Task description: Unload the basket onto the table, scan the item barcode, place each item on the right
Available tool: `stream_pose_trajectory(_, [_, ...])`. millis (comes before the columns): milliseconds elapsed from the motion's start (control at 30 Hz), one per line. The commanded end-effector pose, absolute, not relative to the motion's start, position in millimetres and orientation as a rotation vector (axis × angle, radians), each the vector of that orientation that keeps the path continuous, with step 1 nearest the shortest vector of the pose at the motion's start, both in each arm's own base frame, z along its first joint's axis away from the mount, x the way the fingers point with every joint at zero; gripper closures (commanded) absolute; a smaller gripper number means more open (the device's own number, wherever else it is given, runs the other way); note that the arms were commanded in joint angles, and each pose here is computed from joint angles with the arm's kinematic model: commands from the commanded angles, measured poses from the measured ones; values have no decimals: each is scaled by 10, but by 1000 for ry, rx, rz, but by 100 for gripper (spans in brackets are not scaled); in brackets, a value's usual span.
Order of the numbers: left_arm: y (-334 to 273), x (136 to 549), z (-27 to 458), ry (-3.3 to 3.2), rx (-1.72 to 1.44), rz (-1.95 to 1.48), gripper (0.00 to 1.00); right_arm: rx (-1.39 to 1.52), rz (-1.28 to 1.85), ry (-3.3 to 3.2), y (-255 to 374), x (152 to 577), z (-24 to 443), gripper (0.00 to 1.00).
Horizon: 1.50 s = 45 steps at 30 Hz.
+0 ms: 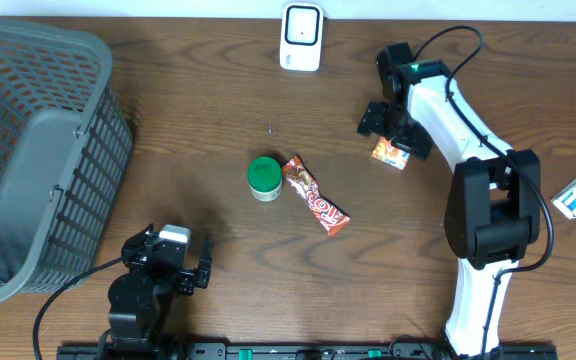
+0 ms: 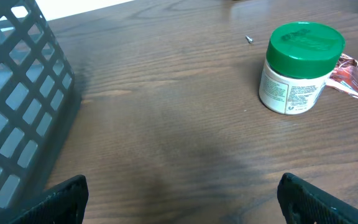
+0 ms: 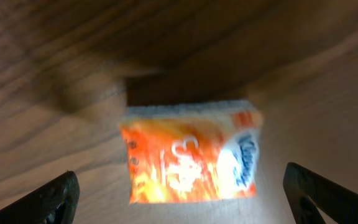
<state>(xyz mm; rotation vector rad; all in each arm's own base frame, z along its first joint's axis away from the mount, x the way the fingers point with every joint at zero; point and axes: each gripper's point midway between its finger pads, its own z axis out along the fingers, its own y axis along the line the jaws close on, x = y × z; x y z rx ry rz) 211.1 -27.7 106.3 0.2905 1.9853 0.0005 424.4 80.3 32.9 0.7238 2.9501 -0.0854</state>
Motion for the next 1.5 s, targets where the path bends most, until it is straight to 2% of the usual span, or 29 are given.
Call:
stream_pose_trajectory(0, [-284,2093,989,2007,286,-13,2,643,-86,2992,810,4145,180,1])
stream_pose_trajectory(467, [-284,2093,989,2007,286,-13,2,577,-40,2960,531,4243,-95,1])
stream_pose_trajectory(800, [-283,2093,989,2007,286,-13,2,518,49,3038,714,4064,-206,3])
stream_pose_trajectory(967, [-284,2093,989,2007,286,-13,2,550,33,3064,699,3946,-323,14])
stream_pose_trajectory(1000, [-284,2093,989,2007,286,-13,2,551,32,3066,698,3933,-342,18])
stream_pose_trajectory(1100, [-284,2093,989,2007,286,-13,2,551,29,3071,691,3896,-419,23])
stream_pose_trajectory(1333, [-285,2093,989,2007,287,-14,2,516,42,3049,700,3955,-433,41])
stream_pose_trajectory(1467, [-284,2093,989,2007,286,-13,2,516,63,3053,724,3951,-413,43])
